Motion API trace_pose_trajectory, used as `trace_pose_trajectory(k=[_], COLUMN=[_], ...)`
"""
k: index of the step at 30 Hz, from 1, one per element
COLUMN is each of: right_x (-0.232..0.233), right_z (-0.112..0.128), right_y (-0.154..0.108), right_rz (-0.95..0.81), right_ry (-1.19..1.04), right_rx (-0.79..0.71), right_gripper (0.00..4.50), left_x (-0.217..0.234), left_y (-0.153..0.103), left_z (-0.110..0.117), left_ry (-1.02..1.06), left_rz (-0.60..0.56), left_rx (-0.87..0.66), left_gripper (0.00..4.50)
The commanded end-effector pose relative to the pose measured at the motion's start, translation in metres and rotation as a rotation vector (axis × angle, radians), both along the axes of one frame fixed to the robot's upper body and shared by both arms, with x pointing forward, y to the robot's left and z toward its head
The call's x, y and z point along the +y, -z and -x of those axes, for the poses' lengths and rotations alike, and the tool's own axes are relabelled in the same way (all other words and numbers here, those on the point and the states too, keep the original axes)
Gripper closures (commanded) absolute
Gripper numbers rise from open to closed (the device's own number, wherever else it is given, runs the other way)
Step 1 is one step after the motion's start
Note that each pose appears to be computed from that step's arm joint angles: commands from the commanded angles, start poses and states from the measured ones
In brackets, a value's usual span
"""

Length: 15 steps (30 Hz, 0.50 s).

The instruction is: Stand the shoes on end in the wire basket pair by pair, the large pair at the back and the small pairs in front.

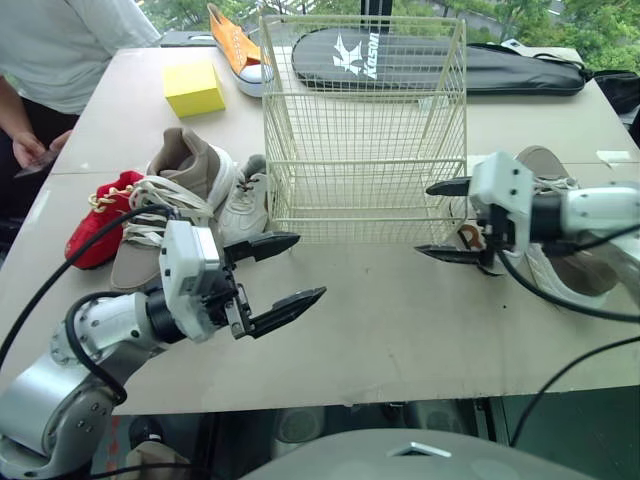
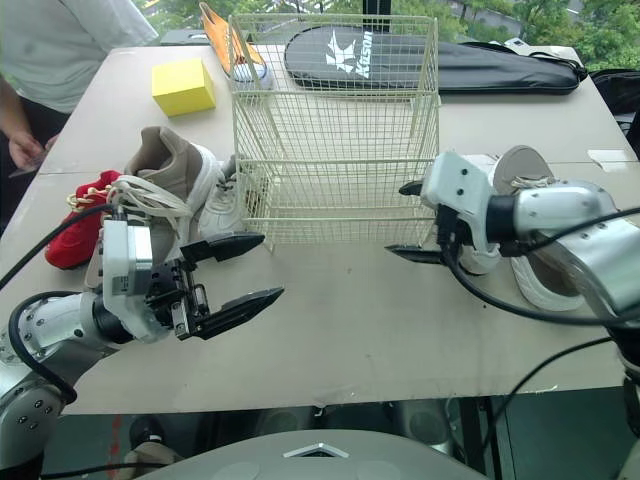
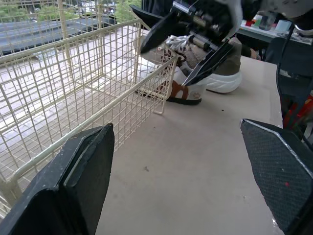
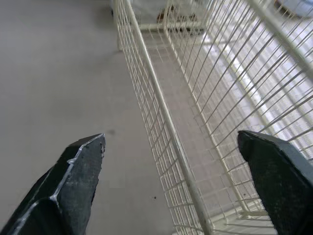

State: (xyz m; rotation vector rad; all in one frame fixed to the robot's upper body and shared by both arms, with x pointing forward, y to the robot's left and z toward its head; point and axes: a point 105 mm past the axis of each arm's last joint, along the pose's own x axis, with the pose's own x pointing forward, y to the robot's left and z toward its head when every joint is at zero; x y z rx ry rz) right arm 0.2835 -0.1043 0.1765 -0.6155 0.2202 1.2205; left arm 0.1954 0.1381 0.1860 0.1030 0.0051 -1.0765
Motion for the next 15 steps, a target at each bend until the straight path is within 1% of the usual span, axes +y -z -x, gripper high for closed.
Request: trace_pose_trajectory(k=[1,2,3,4,5,7,8,15], right_x=[0.008,0.010,0.012,0.012,0.013,0.013,0.013,0.014], right_z=[-0.007,-0.009,-0.011,-0.013,-0.013,-0.013,-0.013,-0.004], right_y=[0.002,0.003,0.004,0.004,0.003,0.002,0.001,-0.008], right_rz=[0.042,0.048,0.053,0.061,0.068,0.080,0.082,0.072], right_ry=[-0.054,-0.062,-0.068,-0.075,-0.086,-0.105,-0.112,-0.114], right_rx=[-0.030,-0.031,-0.033,-0.035,-0.040,-0.043,-0.043,-0.031], right_gripper=[1.72,2.05,2.59,2.86,3.49,4.32,4.46,4.46], left_x=[-0.008,-0.007,-0.007,-0.007,-0.006,-0.008,-0.009,-0.021], left_y=[-0.004,-0.003,-0.003,-0.003,-0.003,-0.003,-0.003,-0.007], left_z=[0.007,0.008,0.009,0.010,0.011,0.014,0.015,0.023], left_ry=[0.016,0.014,0.011,0.006,0.003,0.001,0.001,0.008], left_rz=[0.001,0.000,-0.001,0.000,0.000,0.000,0.001,0.011], left_rx=[-0.039,-0.038,-0.037,-0.038,-0.039,-0.037,-0.037,-0.036], left_gripper=[0.00,0.00,0.00,0.00,0.00,0.00,0.00,0.00])
